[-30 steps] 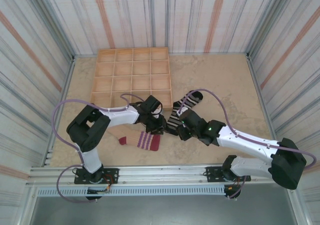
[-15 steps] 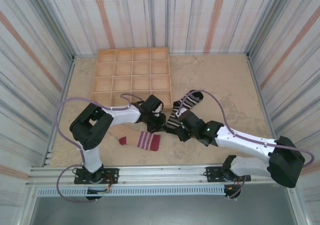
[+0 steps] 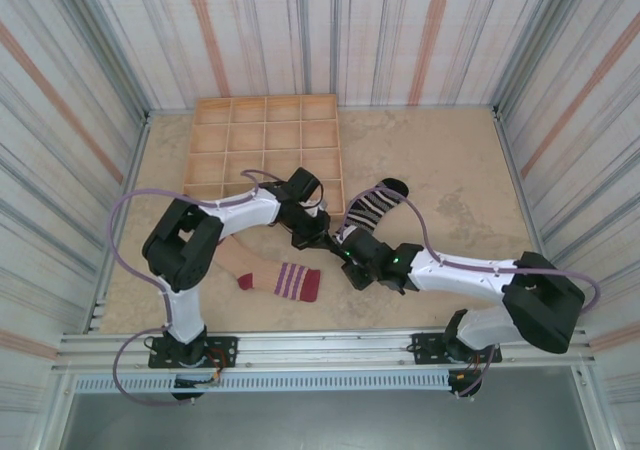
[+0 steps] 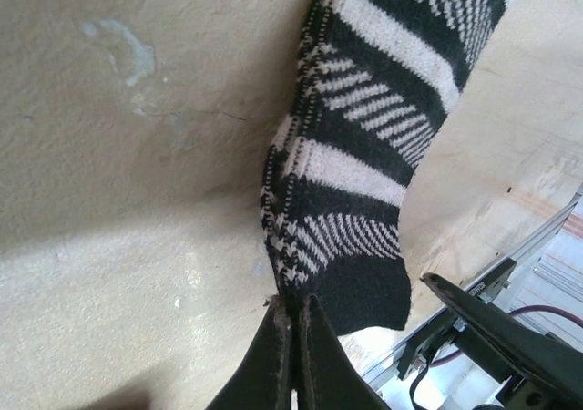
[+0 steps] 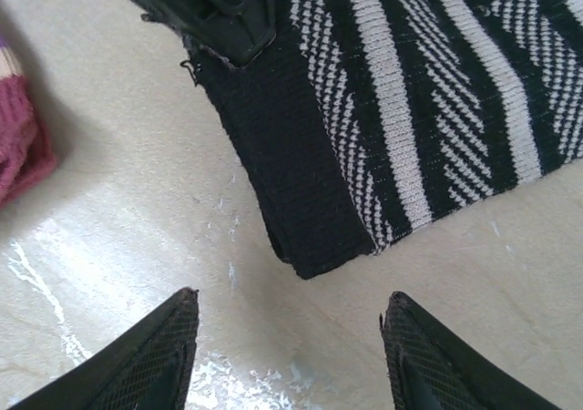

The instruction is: Roll the socks

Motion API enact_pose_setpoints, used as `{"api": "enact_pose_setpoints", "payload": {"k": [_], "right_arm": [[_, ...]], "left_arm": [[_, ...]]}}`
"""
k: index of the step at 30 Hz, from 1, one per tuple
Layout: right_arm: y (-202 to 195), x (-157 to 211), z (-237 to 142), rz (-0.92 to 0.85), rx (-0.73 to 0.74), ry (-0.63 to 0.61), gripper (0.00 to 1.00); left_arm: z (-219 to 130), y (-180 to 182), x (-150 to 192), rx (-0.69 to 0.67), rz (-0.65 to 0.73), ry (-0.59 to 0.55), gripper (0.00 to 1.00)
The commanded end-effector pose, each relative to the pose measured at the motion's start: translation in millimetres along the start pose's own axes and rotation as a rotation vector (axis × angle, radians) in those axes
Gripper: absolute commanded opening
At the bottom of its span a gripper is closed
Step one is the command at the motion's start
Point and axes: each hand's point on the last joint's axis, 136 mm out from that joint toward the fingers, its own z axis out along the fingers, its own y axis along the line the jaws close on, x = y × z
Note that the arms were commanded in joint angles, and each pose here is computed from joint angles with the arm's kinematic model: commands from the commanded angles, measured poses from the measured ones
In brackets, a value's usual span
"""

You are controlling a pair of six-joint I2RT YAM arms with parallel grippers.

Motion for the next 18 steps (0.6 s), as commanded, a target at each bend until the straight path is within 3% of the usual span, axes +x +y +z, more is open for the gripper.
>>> {"api": "enact_pose_setpoints", "payload": {"k": [1, 9, 18], "right_arm": [[2.1, -12.9, 3.0, -0.064, 0.027, -0.040, 0.55], [5.4, -25.8, 10.2, -0.151, 0.068, -0.087, 0.54], [8.9, -23.7, 19.9, -0.201, 0.108, -0.075, 0.45]], "left_arm": [[3.1, 2.3, 13.0, 0.003, 0.003, 0.086, 0.00], [4.7, 1.7, 13.6, 0.026, -0.004, 0.104, 0.00], [4.2, 0.5, 13.9, 0.049, -0.011, 0.124, 0.00]]}}
